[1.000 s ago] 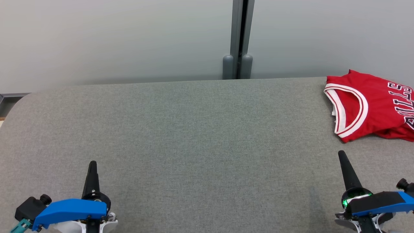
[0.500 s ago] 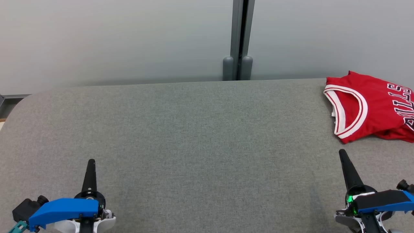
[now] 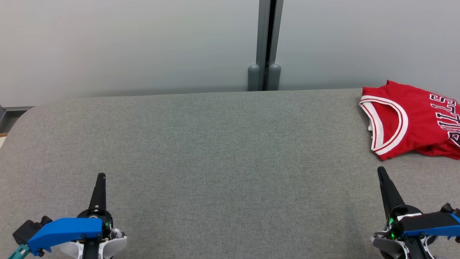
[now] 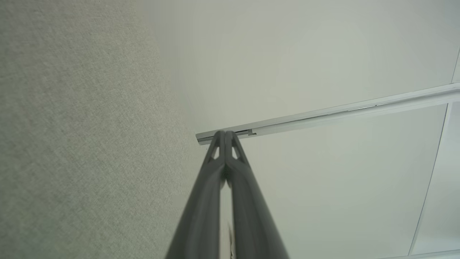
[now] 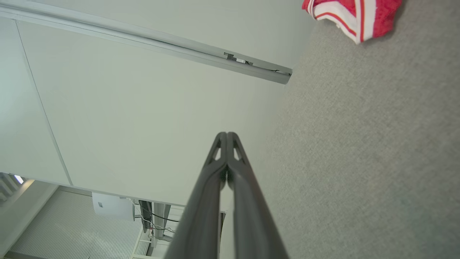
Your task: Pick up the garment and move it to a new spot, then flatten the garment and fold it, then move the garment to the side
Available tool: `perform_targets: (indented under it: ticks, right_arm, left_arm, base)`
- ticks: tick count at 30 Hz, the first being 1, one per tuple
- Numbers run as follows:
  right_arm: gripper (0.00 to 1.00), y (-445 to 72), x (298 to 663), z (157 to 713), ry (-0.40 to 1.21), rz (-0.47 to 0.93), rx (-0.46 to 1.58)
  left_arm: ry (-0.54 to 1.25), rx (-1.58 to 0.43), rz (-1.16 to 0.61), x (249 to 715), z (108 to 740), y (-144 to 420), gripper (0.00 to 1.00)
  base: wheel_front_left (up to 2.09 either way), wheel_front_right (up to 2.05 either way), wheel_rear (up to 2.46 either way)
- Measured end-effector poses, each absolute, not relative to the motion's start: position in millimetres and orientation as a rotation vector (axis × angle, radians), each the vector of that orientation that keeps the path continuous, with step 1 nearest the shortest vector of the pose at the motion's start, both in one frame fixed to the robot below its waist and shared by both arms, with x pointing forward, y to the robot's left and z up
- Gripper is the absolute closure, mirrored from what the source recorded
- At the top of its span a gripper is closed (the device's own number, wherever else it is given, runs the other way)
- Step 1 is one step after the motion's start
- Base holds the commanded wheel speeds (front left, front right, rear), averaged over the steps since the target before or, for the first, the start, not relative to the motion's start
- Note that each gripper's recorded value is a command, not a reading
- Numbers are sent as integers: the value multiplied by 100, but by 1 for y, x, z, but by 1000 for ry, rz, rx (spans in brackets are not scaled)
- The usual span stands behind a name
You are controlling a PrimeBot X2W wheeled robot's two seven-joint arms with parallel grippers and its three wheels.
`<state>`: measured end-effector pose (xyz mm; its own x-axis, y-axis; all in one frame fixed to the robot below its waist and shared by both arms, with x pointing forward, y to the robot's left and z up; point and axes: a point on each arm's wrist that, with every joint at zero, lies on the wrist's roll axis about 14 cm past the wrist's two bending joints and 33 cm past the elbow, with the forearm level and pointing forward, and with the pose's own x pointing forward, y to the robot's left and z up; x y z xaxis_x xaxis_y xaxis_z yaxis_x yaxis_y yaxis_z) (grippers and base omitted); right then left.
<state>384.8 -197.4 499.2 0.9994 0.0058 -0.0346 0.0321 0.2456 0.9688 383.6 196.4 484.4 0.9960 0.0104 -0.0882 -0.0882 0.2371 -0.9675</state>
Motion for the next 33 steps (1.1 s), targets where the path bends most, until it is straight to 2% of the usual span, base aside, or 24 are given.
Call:
perform_targets:
  ticks: [33]
  right_arm:
    - [100, -200, 387, 503, 9, -9, 1574]
  left_arm:
    - [12, -1574, 13, 388, 503, 200, 100]
  base:
    - [0, 0, 0]
